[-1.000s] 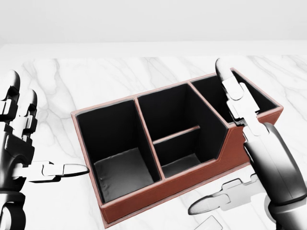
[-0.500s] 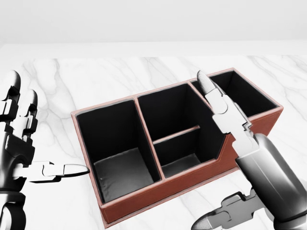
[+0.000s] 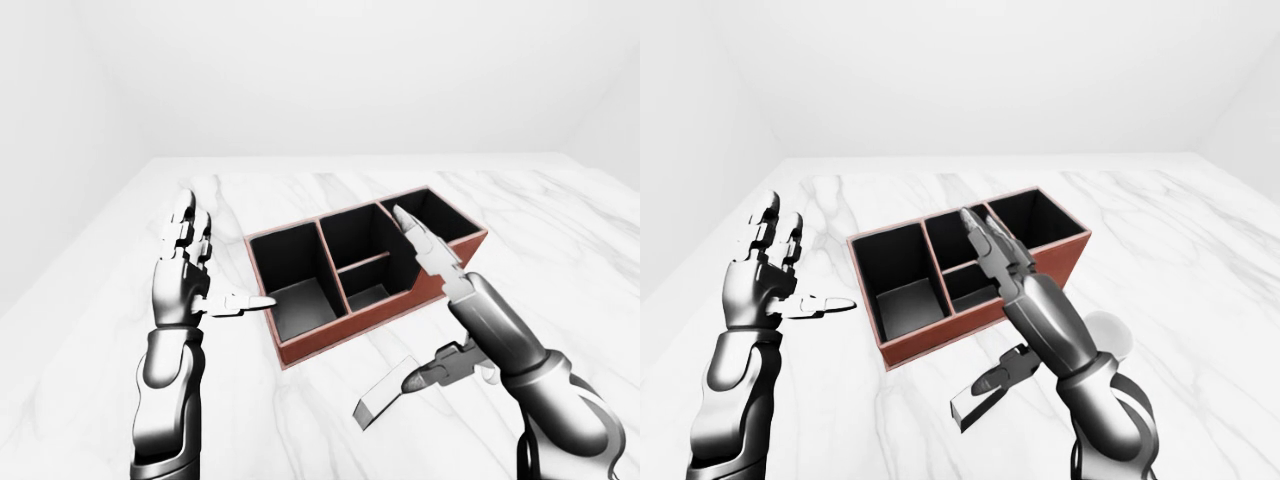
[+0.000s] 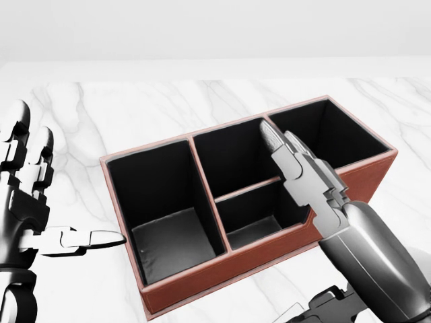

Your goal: Pick up the book and place it in the front compartment of the caddy.

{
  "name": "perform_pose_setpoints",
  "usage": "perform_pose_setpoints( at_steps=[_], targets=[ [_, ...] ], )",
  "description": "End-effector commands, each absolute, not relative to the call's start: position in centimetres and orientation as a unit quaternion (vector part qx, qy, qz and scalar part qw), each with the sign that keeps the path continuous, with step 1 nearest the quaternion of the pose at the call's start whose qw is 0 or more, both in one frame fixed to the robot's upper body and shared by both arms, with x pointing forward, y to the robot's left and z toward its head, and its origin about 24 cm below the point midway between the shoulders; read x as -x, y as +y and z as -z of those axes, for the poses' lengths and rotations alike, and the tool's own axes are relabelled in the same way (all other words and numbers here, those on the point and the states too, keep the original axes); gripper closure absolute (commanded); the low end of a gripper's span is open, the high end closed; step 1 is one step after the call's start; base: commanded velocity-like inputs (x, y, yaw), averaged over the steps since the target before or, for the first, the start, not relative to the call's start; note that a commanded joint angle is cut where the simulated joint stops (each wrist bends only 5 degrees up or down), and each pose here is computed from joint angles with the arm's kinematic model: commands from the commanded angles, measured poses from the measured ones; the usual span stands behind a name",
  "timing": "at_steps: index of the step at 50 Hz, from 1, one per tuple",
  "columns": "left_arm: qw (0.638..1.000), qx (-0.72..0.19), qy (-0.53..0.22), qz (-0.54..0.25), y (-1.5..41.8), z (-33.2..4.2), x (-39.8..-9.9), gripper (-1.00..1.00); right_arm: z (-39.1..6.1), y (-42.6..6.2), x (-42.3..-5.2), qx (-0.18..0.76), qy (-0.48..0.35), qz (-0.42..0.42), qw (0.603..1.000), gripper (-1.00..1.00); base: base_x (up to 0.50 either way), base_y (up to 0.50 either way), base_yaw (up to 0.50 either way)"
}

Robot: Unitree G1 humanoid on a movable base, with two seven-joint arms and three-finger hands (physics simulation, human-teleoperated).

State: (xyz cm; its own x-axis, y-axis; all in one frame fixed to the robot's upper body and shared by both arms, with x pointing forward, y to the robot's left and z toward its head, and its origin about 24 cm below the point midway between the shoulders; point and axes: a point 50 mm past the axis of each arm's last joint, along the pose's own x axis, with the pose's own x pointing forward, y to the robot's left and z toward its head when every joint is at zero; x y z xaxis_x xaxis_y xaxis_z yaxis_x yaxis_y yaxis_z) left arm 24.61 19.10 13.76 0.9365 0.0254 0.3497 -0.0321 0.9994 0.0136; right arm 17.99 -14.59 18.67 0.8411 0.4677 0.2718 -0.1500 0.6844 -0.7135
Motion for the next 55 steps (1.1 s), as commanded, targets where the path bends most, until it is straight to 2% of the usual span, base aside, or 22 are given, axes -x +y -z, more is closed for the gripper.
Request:
perform_pose_setpoints(
  at_steps=[1,55],
  targets=[
    [0.984,-0.009,-0.179,-0.016,19.2,-13.8,-24.6,-0.95,-17.9,-14.4,-17.9,0.362,-0.199,-0.181,0.893,-1.00,0.00,0.00,0.00],
    [0.984,-0.010,-0.177,-0.015,19.2,-13.8,-24.7,-0.96,-14.0,-13.9,-18.2,0.347,-0.111,-0.202,0.909,-1.00,0.00,0.00,0.00]
  ],
)
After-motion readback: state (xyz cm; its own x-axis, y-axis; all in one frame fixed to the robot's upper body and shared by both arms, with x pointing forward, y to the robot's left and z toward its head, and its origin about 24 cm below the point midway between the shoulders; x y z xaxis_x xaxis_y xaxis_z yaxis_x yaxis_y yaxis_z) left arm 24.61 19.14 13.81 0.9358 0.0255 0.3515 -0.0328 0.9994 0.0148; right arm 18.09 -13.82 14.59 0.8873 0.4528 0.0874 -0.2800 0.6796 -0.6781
